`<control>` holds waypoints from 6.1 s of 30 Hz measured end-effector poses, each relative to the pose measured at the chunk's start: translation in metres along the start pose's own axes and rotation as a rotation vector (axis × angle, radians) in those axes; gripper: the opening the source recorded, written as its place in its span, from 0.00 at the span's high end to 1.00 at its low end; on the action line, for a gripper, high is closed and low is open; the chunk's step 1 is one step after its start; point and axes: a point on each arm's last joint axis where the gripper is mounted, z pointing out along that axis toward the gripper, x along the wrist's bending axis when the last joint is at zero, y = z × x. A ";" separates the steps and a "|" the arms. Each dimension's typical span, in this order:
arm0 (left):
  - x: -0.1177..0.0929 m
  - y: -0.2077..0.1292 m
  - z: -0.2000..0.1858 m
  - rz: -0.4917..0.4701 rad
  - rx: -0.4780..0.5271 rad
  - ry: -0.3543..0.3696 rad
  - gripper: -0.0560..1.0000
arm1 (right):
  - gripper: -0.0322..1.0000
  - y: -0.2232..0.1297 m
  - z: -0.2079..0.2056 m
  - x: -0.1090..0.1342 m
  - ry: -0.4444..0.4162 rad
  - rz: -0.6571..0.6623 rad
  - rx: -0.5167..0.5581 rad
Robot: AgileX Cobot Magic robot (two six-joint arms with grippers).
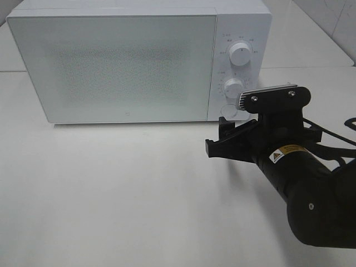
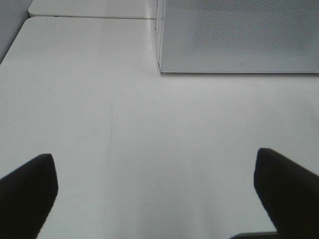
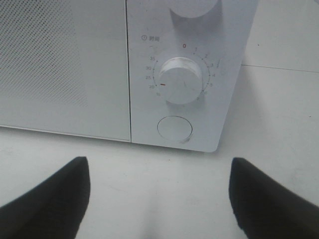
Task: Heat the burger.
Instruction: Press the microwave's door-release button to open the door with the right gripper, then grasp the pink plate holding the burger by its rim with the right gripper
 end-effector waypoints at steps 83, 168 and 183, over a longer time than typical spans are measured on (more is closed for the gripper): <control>0.000 0.000 0.000 0.000 0.000 0.000 0.01 | 0.95 -0.008 0.102 -0.005 -0.134 1.657 0.062; 0.000 0.000 0.000 0.000 0.000 0.000 0.01 | 0.95 0.028 0.091 -0.008 -0.188 1.405 0.288; 0.000 0.000 0.000 0.000 0.000 0.000 0.01 | 0.95 0.045 0.061 -0.003 0.005 0.842 0.619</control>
